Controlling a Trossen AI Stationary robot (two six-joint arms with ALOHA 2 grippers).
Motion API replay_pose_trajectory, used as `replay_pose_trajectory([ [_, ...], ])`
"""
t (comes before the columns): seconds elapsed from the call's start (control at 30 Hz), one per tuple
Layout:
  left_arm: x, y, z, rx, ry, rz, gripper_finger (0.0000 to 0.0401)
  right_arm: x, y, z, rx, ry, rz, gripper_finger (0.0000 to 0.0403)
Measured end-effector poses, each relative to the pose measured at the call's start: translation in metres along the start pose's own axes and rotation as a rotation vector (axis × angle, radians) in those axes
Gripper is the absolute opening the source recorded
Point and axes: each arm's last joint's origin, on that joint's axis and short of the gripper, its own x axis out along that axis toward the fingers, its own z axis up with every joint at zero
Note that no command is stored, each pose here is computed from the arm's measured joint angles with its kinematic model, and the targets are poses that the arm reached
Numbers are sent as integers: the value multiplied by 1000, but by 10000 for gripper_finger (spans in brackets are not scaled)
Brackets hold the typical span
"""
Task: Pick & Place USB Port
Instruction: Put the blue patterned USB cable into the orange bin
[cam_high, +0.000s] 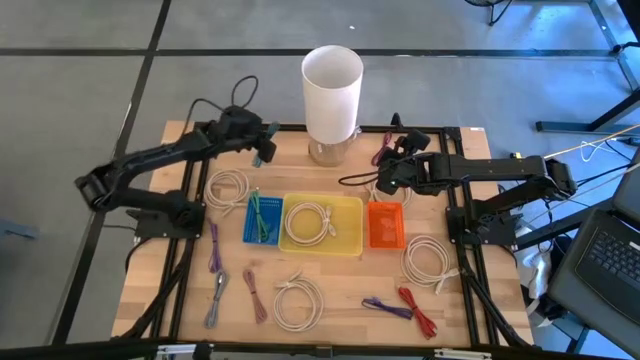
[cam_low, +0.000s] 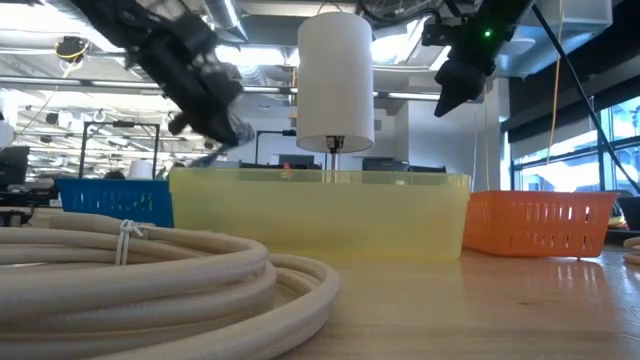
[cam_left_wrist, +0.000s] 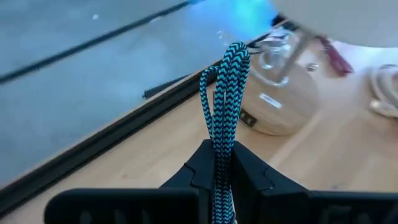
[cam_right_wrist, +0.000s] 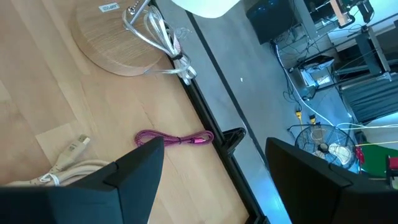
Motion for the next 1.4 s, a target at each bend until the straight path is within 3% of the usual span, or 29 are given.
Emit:
replay_pose_trajectory([
  [0.13, -23, -8, -10, 62, -106, -99, 19, 0, 0, 0, 22, -1, 0, 283],
  [0.33, -44, -28, -22, 153, -469, -552, 19, 0, 1, 8, 91, -62, 14, 283],
  [0.47, -51, -40, -28, 183, -649, -752, 19, -2, 5, 20, 124, -147, 175, 283],
  [0.7, -58, -66, -27, 271, -838, -885, 19, -13, 11, 47, 175, -425, 581, 283],
  [0.83, -56, -78, -30, 299, -890, -938, 19, -23, 12, 59, 176, -581, 714, 283],
  [1.07, -40, -100, -7, 339, -914, -942, 19, -35, 13, 67, 168, -717, 765, 283],
  [1.4, -2, -142, 32, 426, -897, -1054, 19, -35, 13, 67, 169, -721, 764, 283],
])
